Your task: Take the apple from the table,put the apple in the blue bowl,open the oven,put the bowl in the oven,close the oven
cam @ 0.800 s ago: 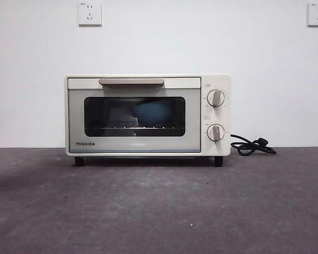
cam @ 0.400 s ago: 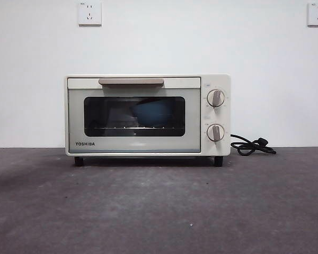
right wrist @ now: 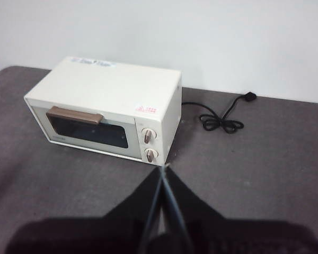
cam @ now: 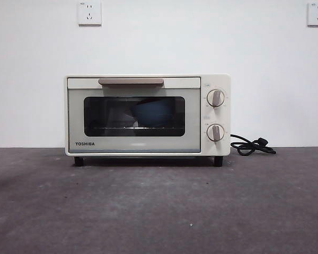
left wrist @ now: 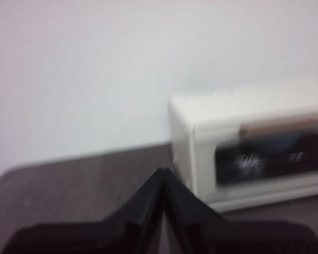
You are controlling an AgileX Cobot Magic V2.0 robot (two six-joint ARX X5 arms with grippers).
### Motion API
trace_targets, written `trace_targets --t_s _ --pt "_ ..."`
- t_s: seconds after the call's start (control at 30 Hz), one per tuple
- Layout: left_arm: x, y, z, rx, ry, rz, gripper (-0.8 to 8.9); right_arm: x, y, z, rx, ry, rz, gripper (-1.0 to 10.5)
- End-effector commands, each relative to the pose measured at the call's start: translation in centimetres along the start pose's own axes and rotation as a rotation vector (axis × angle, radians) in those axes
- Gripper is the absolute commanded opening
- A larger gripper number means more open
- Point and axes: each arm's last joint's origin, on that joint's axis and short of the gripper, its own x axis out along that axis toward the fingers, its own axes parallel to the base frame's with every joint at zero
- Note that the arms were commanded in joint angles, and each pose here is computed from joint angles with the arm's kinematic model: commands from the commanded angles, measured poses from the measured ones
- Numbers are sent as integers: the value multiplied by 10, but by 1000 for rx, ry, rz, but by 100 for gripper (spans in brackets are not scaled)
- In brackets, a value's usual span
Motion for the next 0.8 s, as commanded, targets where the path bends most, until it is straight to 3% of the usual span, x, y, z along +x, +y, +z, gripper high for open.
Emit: trace_targets --t_s 0.03,0.23,0.8 --pt "-5 -3 -47 7 42 50 -4 10 2 0 -16 50 -7 0" --pt "-11 -5 -90 1 103 87 -4 34 7 6 -27 109 -10 0" --pt "-11 -6 -97 -11 178 78 -4 137 27 15 -74 356 -23 0"
